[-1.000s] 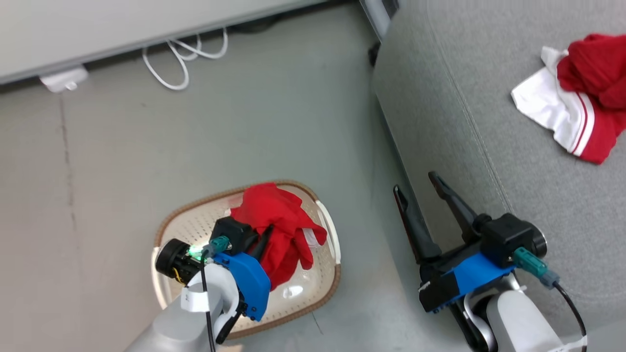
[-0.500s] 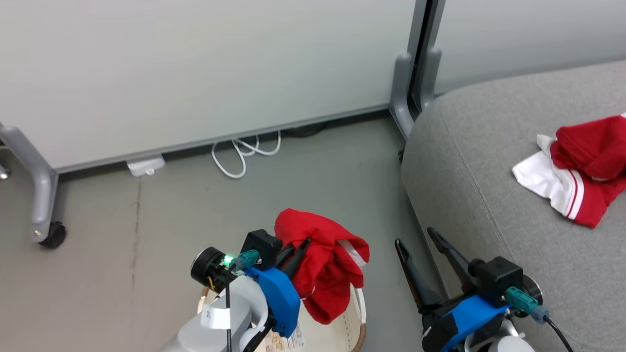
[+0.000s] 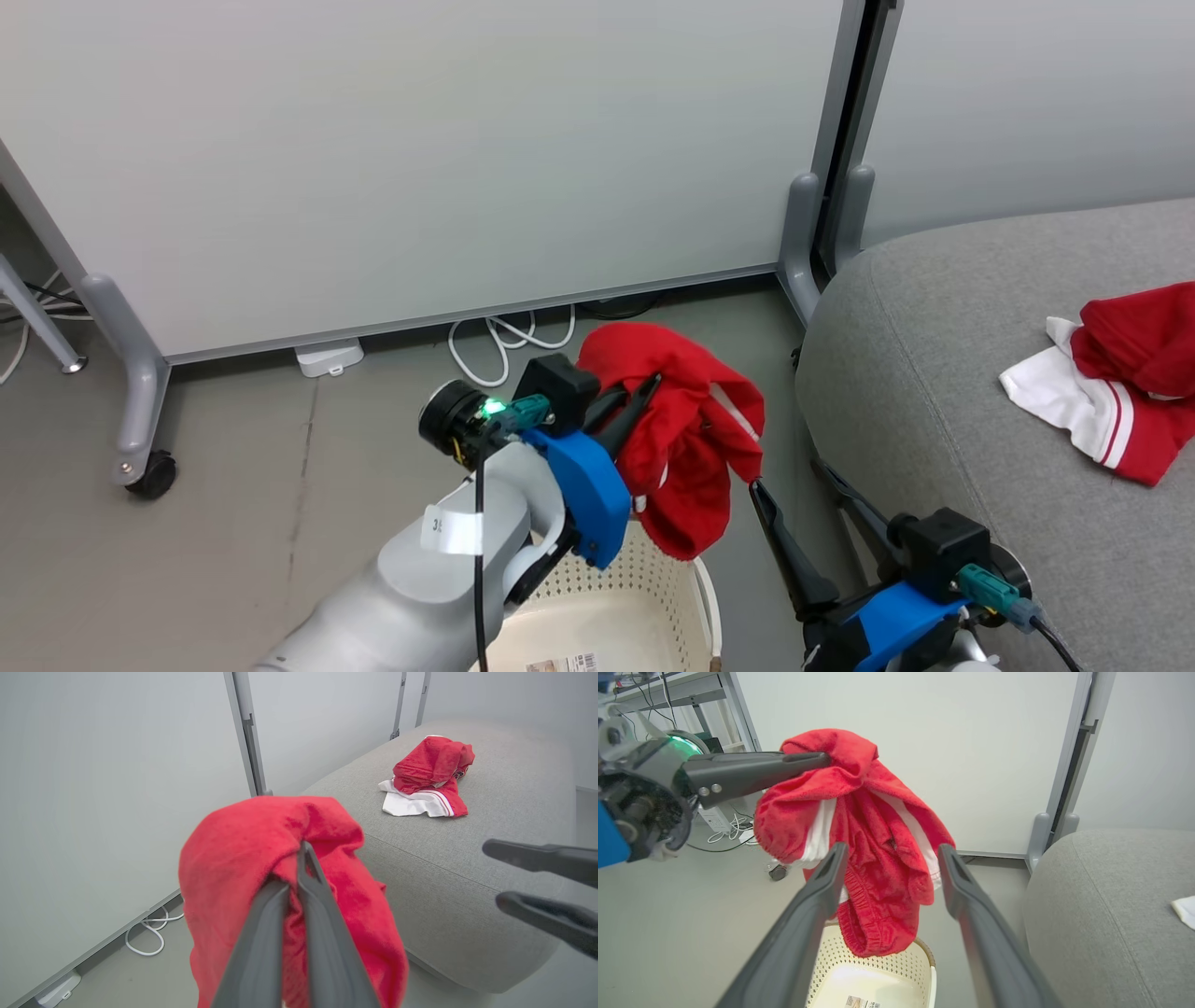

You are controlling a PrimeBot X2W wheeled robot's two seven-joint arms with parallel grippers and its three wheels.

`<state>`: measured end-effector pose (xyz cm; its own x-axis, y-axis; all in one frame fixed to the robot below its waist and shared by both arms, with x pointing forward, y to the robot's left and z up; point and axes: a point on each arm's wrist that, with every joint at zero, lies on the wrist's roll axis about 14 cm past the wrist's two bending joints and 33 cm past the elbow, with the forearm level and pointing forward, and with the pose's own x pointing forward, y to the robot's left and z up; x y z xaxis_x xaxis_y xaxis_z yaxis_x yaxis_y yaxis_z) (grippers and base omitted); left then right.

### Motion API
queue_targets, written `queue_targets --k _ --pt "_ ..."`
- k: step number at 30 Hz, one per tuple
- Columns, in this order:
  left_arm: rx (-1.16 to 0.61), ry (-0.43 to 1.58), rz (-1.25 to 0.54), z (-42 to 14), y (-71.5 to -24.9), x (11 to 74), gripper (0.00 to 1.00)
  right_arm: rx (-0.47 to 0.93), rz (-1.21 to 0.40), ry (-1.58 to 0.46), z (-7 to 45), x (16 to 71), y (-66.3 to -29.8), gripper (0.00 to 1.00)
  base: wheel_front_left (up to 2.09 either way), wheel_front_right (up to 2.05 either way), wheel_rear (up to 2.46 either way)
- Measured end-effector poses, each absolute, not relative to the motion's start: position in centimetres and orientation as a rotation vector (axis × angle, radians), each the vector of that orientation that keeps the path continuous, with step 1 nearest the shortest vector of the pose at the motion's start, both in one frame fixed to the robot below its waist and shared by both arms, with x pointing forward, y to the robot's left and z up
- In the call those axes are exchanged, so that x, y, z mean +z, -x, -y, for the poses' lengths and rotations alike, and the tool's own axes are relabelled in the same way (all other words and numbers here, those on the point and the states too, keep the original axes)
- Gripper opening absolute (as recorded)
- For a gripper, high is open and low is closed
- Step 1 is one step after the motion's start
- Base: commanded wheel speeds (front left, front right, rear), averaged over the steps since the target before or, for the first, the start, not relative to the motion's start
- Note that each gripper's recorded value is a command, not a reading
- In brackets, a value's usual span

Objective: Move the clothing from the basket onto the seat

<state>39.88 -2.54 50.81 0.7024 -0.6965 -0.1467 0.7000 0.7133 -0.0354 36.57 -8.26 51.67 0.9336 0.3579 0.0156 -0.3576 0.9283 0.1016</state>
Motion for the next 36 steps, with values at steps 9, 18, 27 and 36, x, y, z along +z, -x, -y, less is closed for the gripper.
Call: queue_targets --k 9,18,27,36 --pt "-0.795 -0.031 -0.112 3.4 -40.5 54.0 0.00 0.376 -0.007 -0.104 7.9 51.7 -36.3 1.00 0.00 0.00 0.00" --pt "-0.793 -0.026 -0.103 3.3 -40.5 54.7 0.00 0.391 -0.010 -0.106 7.3 51.7 -36.2 1.00 0.00 0.00 0.00" --pt "-0.794 -0.021 -0.106 3.3 -40.6 54.4 0.00 0.432 -0.034 -0.068 6.2 50.9 -36.2 1.00 0.00 0.00 0.00" --pt "-0.806 -0.005 -0.126 3.8 -40.6 53.7 0.00 0.484 -0.029 0.015 4.6 50.5 -38.6 1.00 0.00 0.00 0.00"
